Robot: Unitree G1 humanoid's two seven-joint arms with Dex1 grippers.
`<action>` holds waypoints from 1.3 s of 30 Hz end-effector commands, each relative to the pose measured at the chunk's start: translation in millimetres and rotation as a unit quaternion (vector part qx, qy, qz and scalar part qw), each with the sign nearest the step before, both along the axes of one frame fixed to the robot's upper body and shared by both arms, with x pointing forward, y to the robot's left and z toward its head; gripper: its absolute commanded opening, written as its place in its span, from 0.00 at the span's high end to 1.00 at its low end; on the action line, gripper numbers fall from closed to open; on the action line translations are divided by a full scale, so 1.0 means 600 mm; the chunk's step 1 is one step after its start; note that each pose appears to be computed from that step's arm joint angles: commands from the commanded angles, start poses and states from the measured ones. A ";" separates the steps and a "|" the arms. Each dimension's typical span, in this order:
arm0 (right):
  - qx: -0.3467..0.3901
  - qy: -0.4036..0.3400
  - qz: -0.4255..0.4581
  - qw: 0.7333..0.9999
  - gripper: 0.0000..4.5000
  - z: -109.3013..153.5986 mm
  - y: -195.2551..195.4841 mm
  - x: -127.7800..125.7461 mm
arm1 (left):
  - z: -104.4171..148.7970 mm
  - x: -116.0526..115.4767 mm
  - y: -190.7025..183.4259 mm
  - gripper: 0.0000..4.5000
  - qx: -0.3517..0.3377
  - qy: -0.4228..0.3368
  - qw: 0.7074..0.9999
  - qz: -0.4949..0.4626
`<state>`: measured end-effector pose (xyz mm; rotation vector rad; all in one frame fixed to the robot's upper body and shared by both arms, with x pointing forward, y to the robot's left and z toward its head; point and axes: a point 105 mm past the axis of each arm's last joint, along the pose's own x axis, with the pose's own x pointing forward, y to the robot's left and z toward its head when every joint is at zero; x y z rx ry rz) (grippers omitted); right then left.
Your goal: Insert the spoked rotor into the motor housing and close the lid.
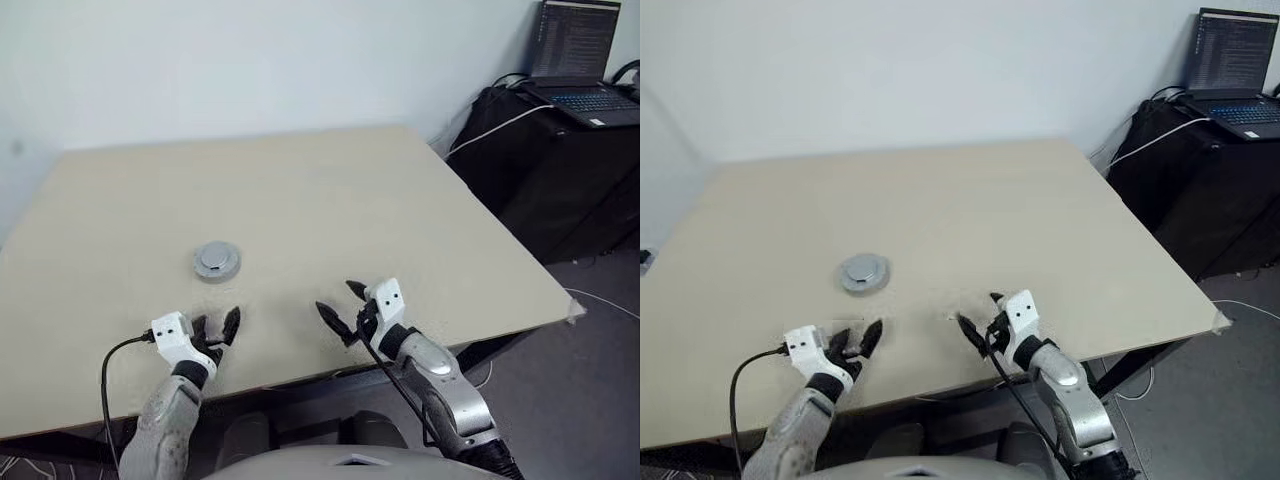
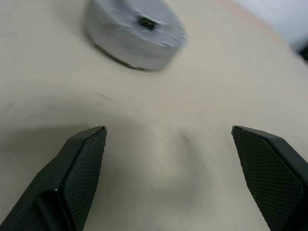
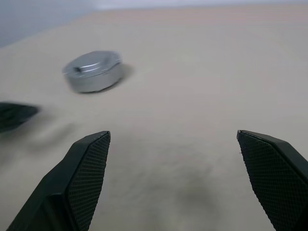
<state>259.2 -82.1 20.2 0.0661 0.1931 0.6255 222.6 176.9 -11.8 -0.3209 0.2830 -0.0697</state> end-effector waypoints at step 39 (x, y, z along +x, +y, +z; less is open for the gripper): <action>-0.055 -0.055 -0.164 0.983 0.00 -0.023 -0.097 -0.041 | 0.080 -0.009 -0.072 0.02 0.189 -0.192 0.963 -0.022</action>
